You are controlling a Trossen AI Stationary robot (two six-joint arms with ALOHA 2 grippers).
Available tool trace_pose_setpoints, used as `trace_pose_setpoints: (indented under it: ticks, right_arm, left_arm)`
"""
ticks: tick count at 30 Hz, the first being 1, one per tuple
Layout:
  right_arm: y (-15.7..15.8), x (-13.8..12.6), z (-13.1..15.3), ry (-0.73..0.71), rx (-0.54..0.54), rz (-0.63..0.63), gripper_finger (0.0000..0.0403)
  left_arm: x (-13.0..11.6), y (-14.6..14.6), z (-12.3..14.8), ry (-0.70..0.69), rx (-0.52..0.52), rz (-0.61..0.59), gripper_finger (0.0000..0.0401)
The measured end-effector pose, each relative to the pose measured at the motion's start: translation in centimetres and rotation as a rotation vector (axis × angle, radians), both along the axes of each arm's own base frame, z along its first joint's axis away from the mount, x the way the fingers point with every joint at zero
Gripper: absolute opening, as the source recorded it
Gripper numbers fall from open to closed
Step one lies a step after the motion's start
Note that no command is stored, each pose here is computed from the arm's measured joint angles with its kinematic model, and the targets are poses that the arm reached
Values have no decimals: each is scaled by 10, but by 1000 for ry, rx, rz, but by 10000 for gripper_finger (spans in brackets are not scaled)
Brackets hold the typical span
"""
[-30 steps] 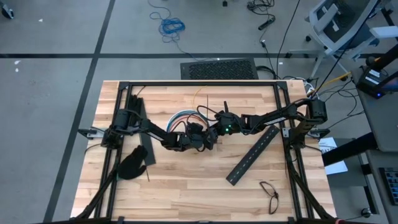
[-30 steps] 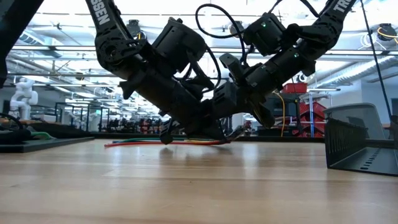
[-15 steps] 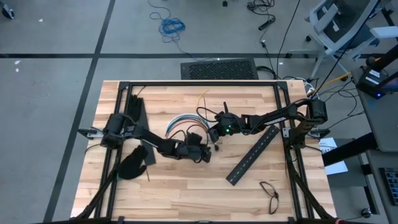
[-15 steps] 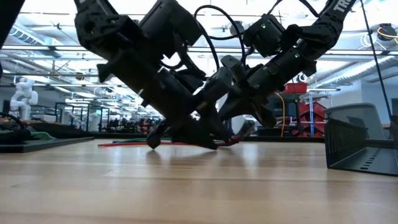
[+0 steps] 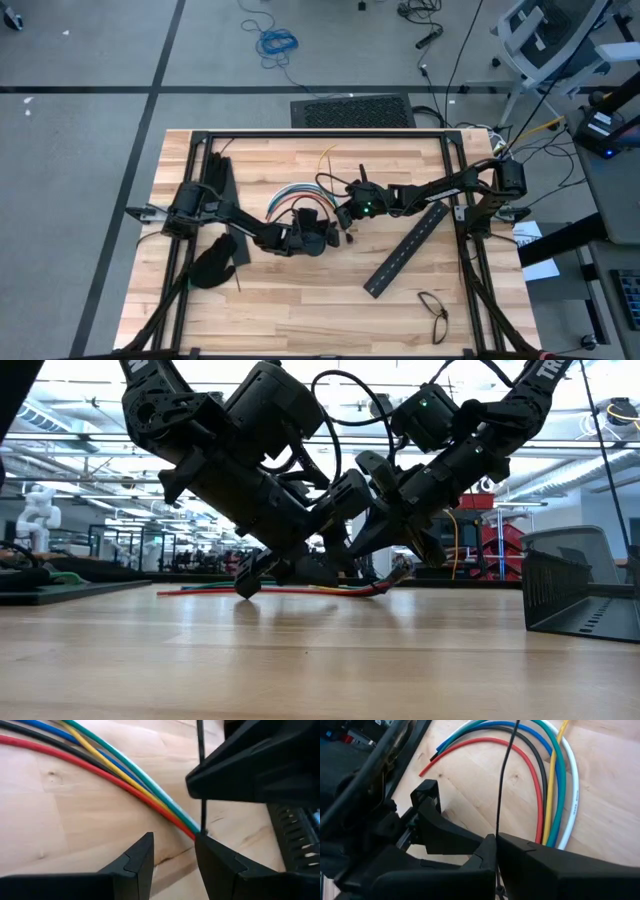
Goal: Ziptie cables
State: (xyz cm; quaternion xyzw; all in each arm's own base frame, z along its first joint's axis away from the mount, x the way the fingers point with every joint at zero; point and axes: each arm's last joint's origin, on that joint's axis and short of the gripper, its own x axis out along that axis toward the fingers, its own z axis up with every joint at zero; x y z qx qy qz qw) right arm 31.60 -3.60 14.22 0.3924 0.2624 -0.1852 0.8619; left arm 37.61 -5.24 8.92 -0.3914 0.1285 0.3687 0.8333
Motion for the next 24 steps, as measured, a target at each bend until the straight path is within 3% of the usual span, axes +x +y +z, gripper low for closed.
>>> trace_pose_setpoints:
  ticks: [5,11,24]
  right_arm:
    - [0,-1,-1,10,-7,6,0]
    - [0,-1,-1,17,-19,16,0]
    - [0,-1,-1,18,-21,13,0]
  left_arm:
    - [6,2,5,-86,-77,-38,140]
    - [8,1,8,-95,-165,-106,140]
    - [5,29,24,54,-138,-362,140]
